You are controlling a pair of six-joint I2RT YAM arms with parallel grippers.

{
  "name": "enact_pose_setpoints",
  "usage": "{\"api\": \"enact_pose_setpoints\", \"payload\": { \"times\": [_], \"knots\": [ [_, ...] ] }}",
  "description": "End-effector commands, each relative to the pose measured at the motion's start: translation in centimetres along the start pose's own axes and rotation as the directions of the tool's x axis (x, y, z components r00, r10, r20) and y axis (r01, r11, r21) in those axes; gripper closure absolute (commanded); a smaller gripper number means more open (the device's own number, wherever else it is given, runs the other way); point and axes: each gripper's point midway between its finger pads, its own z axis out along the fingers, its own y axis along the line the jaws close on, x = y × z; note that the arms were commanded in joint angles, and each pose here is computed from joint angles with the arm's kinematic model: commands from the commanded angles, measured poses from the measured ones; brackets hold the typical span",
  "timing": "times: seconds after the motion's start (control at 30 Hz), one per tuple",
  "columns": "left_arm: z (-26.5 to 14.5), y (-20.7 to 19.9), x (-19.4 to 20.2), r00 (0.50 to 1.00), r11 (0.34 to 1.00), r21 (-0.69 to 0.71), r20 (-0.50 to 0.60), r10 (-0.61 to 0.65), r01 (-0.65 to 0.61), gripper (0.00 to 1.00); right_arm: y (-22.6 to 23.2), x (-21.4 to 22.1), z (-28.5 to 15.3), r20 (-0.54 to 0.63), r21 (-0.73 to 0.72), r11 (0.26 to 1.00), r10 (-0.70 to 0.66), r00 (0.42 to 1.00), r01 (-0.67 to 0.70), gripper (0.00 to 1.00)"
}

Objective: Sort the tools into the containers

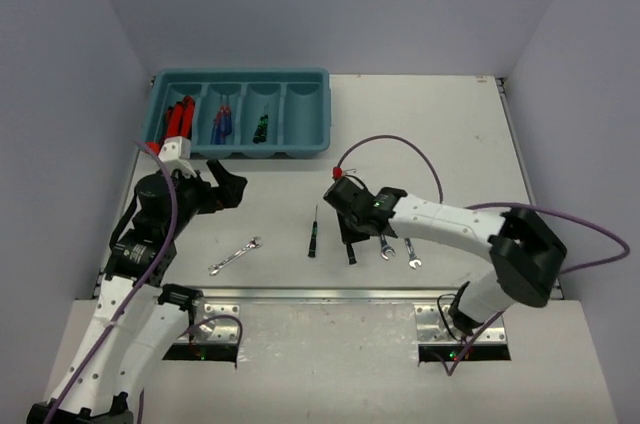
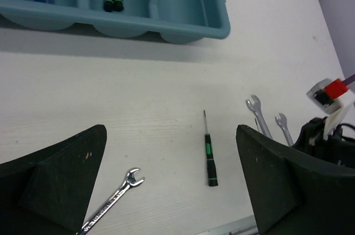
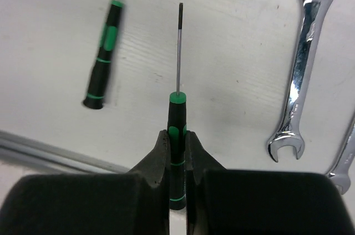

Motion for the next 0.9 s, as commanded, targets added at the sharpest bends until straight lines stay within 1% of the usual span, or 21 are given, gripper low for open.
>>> {"api": "enact_pose_setpoints", "payload": {
  "times": [0.0,0.03,0.07,0.1,0.13,0.17,0.23,0.27,0.33,0.4,0.43,0.47,0.53,0.6,0.77,0.8,0.87],
  "knots": [
    [-0.9,-8.0,0.8,0.988,0.884,0.44,-0.072,-0.139,0.157,0.0,1.4,-4.9,-4.5,0.296,-0.142,0.967,-0.161,0.942,0.21,1.0],
    [-1.4,-10.1,1.4,0.979,0.79,0.58,-0.08,-0.188,0.199,0.0,1.7,-5.1,-5.0,0.324,-0.176,0.95,-0.19,0.927,0.257,1.0],
    [-1.9,-11.4,1.7,0.971,0.717,0.66,-0.087,-0.224,0.225,0.0,2.4,-5.4,-6.3,0.368,-0.236,0.927,-0.192,0.91,0.292,1.0],
    [-2.4,-12.5,1.9,0.963,0.657,0.715,-0.095,-0.251,0.241,0.0,3.0,-5.4,-7.3,0.4,-0.288,0.901,-0.194,0.896,0.324,1.0],
    [-2.7,-13.5,1.9,0.961,0.622,0.745,-0.095,-0.26,0.241,0.0,3.7,-5.1,-7.8,0.421,-0.34,0.873,-0.191,0.887,0.35,1.0],
    [-3.0,-14.9,1.9,0.963,0.597,0.769,-0.089,-0.254,0.228,0.0,4.8,-5.3,-10.1,0.49,-0.417,0.821,-0.159,0.857,0.391,1.0],
    [-2.2,-16.7,2.3,0.971,0.606,0.769,-0.077,-0.224,0.201,0.0,6.5,-5.5,-12.6,0.569,-0.498,0.738,-0.118,0.814,0.455,1.0],
    [-3.1,-18.4,2.4,0.975,0.571,0.798,-0.09,-0.203,0.192,0.0,6.8,-4.9,-13.5,0.582,-0.529,0.7,-0.112,0.806,0.479,1.0],
    [-3.0,-19.8,2.6,0.978,0.557,0.811,-0.085,-0.189,0.179,0.0,7.3,-5.1,-14.8,0.608,-0.545,0.671,-0.096,0.788,0.502,1.0],
    [-2.6,-20.7,2.9,0.978,0.56,0.807,-0.095,-0.187,0.186,0.03,7.3,-5.3,-15.4,0.614,-0.548,0.667,-0.088,0.784,0.504,1.0],
    [-2.4,-20.9,3.0,0.977,0.563,0.804,-0.097,-0.188,0.188,0.07,7.2,-5.4,-15.7,0.62,-0.547,0.667,-0.083,0.78,0.506,1.0],
    [-2.1,-21.1,3.2,0.977,0.564,0.803,-0.101,-0.19,0.193,0.15,7.2,-5.4,-15.8,0.623,-0.548,0.664,-0.081,0.778,0.509,1.0],
    [-1.7,-21.3,3.5,0.975,0.565,0.799,-0.112,-0.193,0.204,0.32,7.3,-5.3,-16.0,0.623,-0.554,0.657,-0.08,0.778,0.511,1.0],
    [-1.5,-21.8,3.7,0.974,0.56,0.801,-0.126,-0.188,0.212,0.6,7.5,-5.3,-16.2,0.621,-0.562,0.652,-0.073,0.78,0.509,1.0],
    [-0.8,-22.8,5.0,0.972,0.565,0.791,-0.169,-0.165,0.234,0.89,7.6,-5.7,-16.3,0.621,-0.565,0.656,-0.061,0.781,0.501,1.0],
    [-0.7,-23.1,5.4,0.972,0.566,0.791,-0.178,-0.152,0.233,0.99,7.5,-6.0,-16.3,0.624,-0.559,0.667,-0.054,0.78,0.494,1.0],
    [-0.6,-23.1,5.4,0.974,0.572,0.789,-0.175,-0.143,0.226,1.0,7.3,-6.3,-16.2,0.627,-0.547,0.684,-0.049,0.778,0.483,1.0]
  ]
}}
